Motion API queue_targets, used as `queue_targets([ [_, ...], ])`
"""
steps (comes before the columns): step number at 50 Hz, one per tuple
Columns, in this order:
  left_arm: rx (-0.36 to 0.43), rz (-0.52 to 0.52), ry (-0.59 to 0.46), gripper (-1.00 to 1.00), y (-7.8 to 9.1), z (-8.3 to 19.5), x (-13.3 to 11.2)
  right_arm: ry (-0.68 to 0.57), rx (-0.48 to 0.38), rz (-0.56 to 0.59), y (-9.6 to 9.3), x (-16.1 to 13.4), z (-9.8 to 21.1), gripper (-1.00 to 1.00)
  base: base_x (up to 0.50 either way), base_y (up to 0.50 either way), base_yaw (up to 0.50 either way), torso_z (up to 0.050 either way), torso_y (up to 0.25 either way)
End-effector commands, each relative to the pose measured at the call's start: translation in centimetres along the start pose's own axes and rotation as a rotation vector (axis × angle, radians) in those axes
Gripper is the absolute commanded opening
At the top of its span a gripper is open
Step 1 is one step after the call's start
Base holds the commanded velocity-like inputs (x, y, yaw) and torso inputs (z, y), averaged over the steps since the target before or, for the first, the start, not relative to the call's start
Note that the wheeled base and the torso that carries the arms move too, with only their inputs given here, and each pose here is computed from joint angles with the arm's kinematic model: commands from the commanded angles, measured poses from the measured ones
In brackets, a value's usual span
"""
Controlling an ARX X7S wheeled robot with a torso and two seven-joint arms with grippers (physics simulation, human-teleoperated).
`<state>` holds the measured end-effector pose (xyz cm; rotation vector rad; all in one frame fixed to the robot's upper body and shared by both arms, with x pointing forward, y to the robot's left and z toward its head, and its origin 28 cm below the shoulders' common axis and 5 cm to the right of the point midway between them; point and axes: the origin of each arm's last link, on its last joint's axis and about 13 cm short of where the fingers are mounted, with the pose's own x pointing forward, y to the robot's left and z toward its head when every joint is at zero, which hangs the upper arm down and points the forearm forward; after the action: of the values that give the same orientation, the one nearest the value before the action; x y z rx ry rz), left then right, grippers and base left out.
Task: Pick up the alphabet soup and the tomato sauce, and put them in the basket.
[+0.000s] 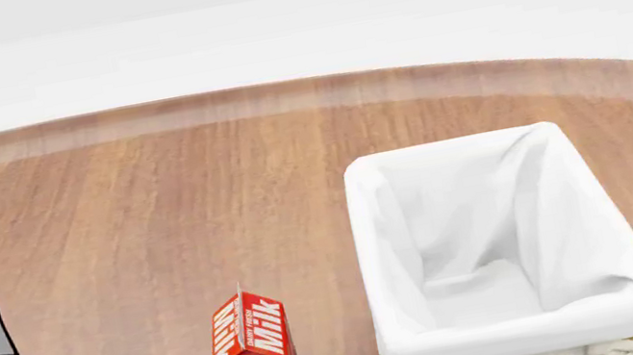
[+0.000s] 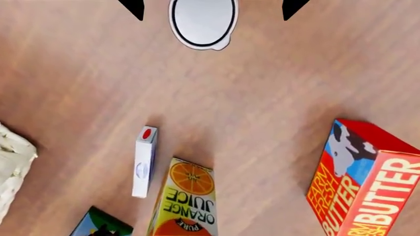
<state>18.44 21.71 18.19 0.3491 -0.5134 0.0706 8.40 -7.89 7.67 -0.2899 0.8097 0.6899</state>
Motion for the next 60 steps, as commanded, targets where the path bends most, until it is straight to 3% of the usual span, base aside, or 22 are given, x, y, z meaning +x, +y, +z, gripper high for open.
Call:
queue_targets([
  [1,0.0,-0.001,0.002,1.0,0.0,0.0,-0.1,0.008,0.005,0.007,0.0,0.9,-0.7,1.0,0.0,0.0,0.0,0.0,0.0],
  [60,-0.003,-0.002,0.004,1.0,-0.1,-0.2,-0.2,0.043,0.055,-0.018,-0.9,4.8,-3.1,1.0,0.0,0.0,0.0,0.0,0.0],
])
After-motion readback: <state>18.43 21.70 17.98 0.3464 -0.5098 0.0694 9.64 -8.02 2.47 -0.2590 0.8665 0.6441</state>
